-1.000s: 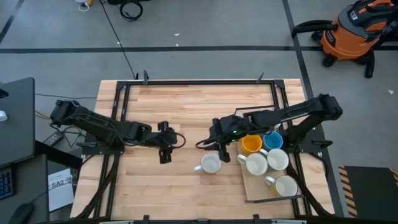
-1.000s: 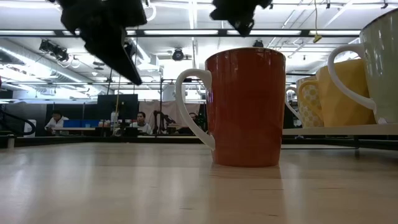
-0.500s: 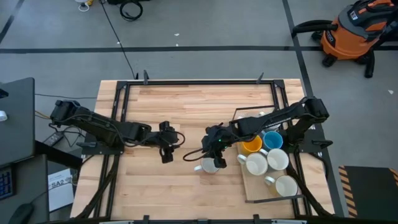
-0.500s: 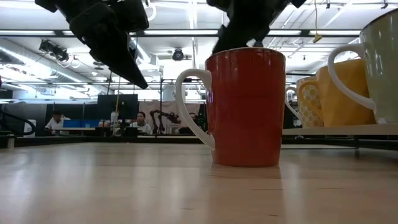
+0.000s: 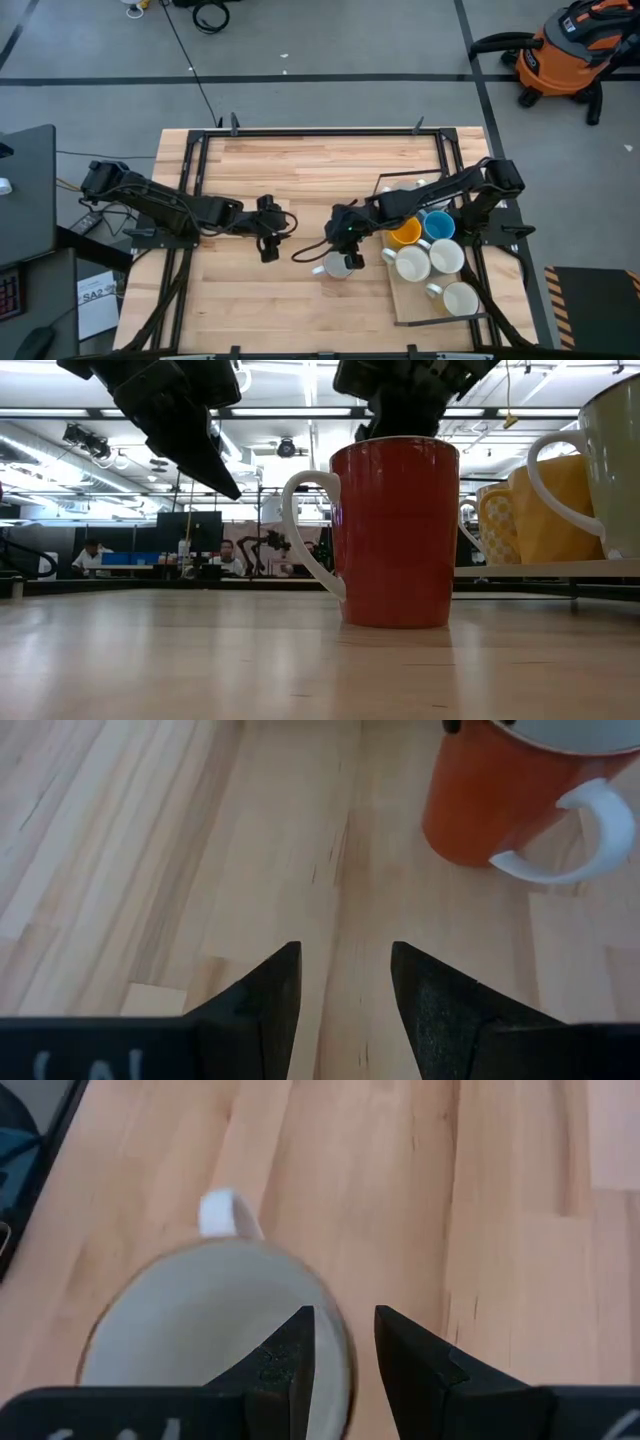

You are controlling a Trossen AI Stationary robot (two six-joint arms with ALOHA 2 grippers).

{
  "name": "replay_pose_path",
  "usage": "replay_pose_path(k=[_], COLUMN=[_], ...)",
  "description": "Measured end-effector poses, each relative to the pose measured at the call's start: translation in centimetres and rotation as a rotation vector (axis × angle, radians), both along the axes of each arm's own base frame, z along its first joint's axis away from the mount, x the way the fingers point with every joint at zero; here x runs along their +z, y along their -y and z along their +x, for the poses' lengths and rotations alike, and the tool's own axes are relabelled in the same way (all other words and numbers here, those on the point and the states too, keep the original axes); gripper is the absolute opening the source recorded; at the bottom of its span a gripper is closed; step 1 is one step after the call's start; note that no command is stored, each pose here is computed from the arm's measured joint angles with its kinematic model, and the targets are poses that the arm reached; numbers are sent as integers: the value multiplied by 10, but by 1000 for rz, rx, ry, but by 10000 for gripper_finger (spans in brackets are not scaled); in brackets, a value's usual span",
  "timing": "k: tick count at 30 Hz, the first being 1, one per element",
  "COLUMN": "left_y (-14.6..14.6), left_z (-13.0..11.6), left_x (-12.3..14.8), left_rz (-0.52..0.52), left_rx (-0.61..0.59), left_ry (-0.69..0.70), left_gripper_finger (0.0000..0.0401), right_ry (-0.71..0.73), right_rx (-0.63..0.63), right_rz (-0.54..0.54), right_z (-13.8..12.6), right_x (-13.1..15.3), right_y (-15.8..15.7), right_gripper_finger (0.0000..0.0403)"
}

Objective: Place coffee mugs
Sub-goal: Put the brown mug on the shelf

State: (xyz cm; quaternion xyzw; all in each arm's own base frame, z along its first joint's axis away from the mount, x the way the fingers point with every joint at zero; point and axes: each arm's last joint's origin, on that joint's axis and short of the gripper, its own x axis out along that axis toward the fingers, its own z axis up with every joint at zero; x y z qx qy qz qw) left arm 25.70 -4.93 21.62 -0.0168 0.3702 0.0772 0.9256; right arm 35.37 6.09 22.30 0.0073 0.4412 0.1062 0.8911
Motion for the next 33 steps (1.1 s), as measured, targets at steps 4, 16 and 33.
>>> replay_pose_path(k=[4, 16, 33], left_y=[0, 0, 0], left_z=[0, 0, 0], left_x=[0, 0, 0], left_rz=[1, -1, -1], left_rx=[0, 1, 1], left_ry=[-1, 0, 0], left_gripper_finger=[162, 162, 162], right_ry=[-35, -57, -171], right_rx=[-8, -92, -148], right_rz=[1, 61, 133], right_z=[1, 2, -9], right_x=[-7, -9, 25], right_y=[0, -1, -27], right_gripper_finger=[111, 28, 28])
